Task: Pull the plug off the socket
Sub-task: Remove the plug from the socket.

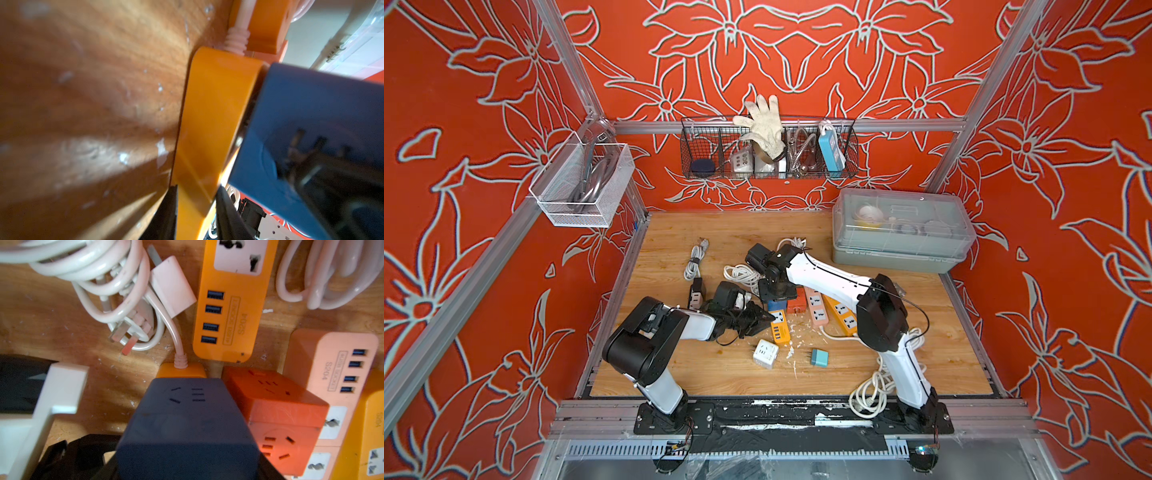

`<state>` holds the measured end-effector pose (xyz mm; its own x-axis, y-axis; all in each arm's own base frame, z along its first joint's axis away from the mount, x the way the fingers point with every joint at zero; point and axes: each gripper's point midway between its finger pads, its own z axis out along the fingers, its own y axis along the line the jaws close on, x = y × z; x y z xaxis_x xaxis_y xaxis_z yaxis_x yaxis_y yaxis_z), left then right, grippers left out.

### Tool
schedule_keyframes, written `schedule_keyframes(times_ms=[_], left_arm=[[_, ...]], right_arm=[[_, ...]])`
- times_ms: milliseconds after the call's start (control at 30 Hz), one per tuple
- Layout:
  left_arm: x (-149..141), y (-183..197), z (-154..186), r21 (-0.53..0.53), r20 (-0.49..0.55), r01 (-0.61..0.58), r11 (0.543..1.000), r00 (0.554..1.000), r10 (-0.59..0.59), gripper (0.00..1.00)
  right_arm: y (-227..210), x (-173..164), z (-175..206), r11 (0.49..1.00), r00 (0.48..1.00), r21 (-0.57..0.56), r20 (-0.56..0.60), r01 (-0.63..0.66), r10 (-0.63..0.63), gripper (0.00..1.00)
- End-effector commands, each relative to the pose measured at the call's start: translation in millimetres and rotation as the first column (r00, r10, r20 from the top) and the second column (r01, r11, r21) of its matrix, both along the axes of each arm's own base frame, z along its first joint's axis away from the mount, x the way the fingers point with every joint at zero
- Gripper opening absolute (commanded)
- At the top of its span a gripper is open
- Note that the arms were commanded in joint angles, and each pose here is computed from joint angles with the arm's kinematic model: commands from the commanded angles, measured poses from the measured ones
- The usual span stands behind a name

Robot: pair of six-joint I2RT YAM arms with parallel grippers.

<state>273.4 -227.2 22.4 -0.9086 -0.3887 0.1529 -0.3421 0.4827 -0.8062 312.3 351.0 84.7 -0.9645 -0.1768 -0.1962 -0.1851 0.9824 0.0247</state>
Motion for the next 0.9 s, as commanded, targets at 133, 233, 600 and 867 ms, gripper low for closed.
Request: schedule_keyframes(times_ms=[133,233,600,867], left_arm=[[-64,53,-88,0.305,-0.338,-0.029,0.952,0.931,0.137,0.31],[-63,53,-89,0.305,-0.339,-0.025,0.952,0.931,0.134,0.31],[-62,52,-90,0.302,-0.34,-0.016,0.953,0.932,0.123,0.31],[-65,50,-95,0.296,-0.355,0.007,0.955,0.929,0.103,0.31]], right_arm=[[2,2,63,0.997,0.997,0.08,0.082,0.009,-0.016,0.37],[6,-13,60,0.998,0.996,0.069,0.091,0.009,-0.015,0.37],[-8,-26,60,0.969,0.966,0.219,0.203,0.117,-0.162,0.37],[-6,7,67,0.983,0.986,0.153,0.113,0.106,-0.124,0.37]])
